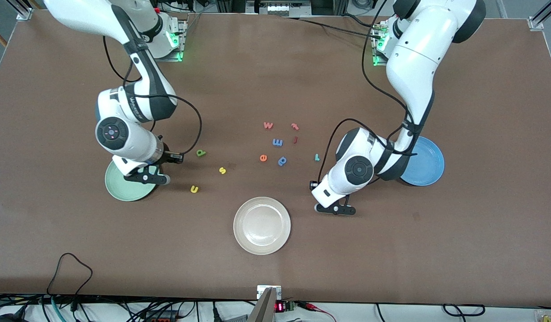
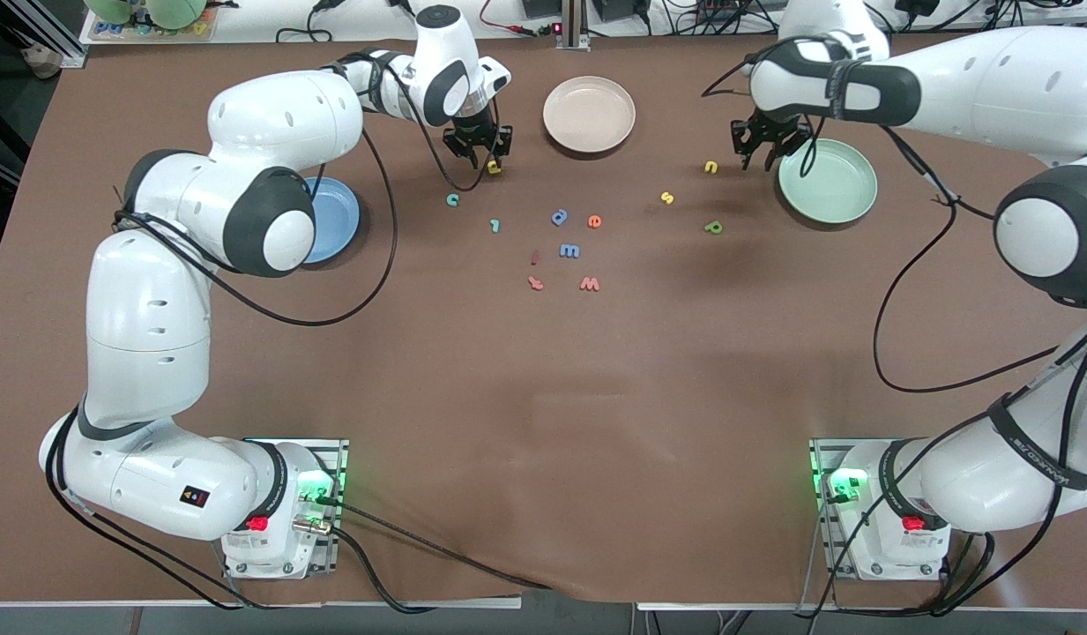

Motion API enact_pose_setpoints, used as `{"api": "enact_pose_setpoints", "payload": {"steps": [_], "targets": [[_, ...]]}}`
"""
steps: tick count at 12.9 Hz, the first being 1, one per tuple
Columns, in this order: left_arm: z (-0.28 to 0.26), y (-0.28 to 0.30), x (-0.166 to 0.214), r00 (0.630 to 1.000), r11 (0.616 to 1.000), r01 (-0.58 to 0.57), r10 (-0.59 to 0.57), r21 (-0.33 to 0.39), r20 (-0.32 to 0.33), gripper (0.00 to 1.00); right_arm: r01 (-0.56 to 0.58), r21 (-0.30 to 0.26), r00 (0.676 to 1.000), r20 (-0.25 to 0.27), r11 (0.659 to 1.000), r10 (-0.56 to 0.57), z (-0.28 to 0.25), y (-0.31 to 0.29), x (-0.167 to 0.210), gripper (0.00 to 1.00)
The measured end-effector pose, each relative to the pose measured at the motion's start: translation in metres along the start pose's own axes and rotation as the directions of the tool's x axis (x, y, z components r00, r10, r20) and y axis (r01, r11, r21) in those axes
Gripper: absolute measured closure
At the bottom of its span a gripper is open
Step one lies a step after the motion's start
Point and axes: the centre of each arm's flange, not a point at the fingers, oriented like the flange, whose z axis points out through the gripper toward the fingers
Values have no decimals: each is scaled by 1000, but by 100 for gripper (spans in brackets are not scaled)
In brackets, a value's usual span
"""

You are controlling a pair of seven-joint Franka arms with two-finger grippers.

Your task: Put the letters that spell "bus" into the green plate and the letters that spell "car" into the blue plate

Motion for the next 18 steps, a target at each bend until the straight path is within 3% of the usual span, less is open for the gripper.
{"api": "enact_pose_setpoints", "payload": {"steps": [5, 7, 13, 18], "targets": [[9, 12, -1, 1000, 1000, 2, -2, 3, 0, 49, 19, 15, 998, -60, 1000, -18, 32, -13, 11, 56], [12, 10, -1, 1000, 999, -19, 19, 35, -11, 49, 22, 25, 996, -85, 999, -20, 36, -17, 17, 56], [13, 9, 0, 1000, 999, -17, 18, 48, -16, 51, 4, 39, 992, -123, 999, 1, 53, -31, 36, 56], [17, 9, 0, 1000, 999, 12, -11, 52, -14, 58, -54, 41, 990, -132, 998, 59, 73, -40, 48, 56]]}}
